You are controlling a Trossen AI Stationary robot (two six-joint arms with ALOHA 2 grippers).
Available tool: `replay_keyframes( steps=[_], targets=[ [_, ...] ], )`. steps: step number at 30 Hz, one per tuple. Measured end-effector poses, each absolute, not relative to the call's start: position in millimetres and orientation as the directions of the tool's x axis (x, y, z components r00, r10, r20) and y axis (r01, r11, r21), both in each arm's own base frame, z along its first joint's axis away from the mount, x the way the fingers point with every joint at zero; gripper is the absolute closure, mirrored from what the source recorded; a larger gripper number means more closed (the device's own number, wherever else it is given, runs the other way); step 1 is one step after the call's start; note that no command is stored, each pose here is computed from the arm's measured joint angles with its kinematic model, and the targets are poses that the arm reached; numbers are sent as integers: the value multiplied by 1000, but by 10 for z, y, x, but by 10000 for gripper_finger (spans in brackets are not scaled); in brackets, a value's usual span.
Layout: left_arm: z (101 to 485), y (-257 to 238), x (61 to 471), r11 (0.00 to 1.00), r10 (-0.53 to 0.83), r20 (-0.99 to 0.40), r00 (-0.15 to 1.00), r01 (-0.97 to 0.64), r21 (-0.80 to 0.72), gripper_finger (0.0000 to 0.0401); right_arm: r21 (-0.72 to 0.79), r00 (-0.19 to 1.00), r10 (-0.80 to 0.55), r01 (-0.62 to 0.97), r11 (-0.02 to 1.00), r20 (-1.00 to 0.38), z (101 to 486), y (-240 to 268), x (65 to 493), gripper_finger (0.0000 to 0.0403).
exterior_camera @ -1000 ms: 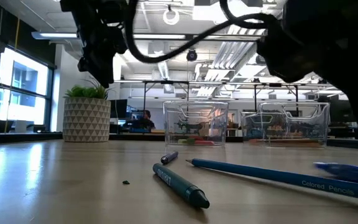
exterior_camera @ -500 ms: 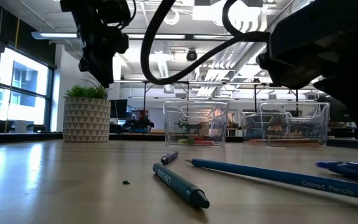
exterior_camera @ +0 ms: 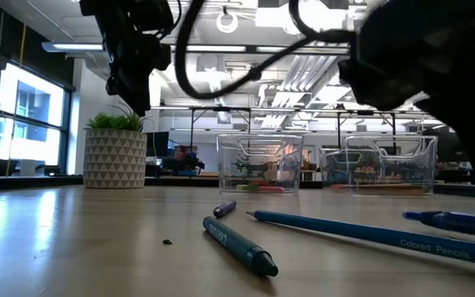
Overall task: Sort crayons/erasers/pens/pencils in bins
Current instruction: Put the blue pen into the bottom left transparent bin
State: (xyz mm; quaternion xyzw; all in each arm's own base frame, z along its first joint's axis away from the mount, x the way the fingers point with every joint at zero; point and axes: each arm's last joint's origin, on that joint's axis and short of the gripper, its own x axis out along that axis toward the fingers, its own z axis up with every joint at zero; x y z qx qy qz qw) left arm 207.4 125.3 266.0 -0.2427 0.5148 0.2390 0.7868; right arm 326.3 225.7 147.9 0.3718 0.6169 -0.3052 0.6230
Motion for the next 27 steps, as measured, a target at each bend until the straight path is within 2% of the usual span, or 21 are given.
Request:
replay_keyframes(
  steps=[7, 11, 19, 23, 27],
  targets=[
    [2660, 1252, 2074, 800, 126, -926, 356, -589, -117, 243, 114, 87, 76, 829, 547, -993, 1618, 2292, 3325, 377],
    [2661, 1249, 2076, 817, 111, -925, 364, -563, -123, 243, 93, 96, 24, 821, 563, -995, 1757, 2286, 3352, 377],
    [2701, 1185, 2181, 908, -58, -855, 516, -329, -260, 243, 43, 130, -113, 819, 573, -985, 2142, 2202, 3421, 377],
    [2737, 1123, 2276, 930, -102, -806, 583, -231, -285, 243, 61, 196, -173, 812, 580, -965, 2315, 2123, 3514, 377],
    [2770, 1035, 2362, 949, -165, -758, 631, -108, -296, 243, 35, 212, -226, 799, 601, -951, 2474, 2023, 3563, 377]
  ],
)
